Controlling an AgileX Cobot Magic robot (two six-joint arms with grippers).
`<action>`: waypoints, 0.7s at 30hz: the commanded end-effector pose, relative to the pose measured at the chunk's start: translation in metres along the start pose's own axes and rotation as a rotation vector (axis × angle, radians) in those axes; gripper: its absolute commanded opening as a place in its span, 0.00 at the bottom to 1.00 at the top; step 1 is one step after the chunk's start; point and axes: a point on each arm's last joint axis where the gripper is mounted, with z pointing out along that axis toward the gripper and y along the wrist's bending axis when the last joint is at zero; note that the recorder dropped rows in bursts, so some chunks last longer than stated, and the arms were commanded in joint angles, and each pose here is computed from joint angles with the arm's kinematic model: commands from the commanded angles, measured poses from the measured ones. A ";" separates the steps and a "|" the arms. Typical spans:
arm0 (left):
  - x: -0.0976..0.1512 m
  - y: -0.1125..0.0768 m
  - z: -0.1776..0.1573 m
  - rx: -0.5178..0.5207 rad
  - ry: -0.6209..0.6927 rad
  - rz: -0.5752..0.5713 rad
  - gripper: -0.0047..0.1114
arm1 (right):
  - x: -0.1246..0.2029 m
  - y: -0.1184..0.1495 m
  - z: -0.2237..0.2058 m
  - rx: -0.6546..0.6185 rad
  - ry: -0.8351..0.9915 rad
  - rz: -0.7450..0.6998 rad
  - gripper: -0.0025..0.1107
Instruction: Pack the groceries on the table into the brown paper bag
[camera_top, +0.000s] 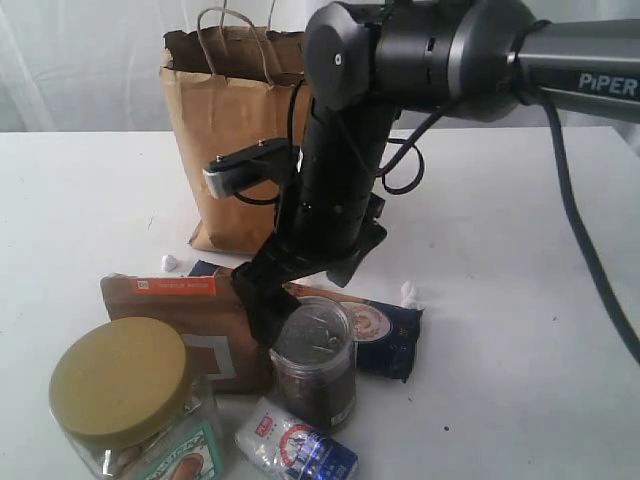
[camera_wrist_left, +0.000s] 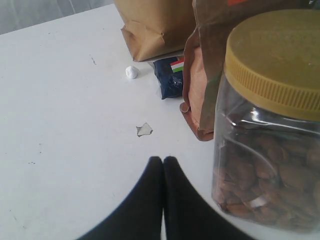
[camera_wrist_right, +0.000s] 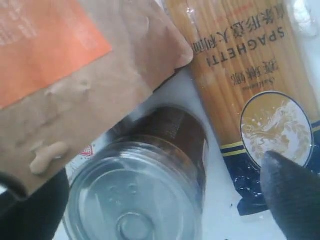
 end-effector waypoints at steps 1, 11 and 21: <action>0.000 0.000 0.000 0.000 -0.003 -0.002 0.04 | -0.001 -0.003 -0.013 0.056 -0.027 -0.021 0.87; 0.000 0.000 0.000 0.000 -0.003 -0.002 0.04 | 0.005 0.012 -0.037 0.045 -0.087 -0.362 0.87; 0.000 0.000 0.000 0.000 -0.003 -0.002 0.04 | 0.019 0.012 -0.014 0.013 0.003 -0.460 0.87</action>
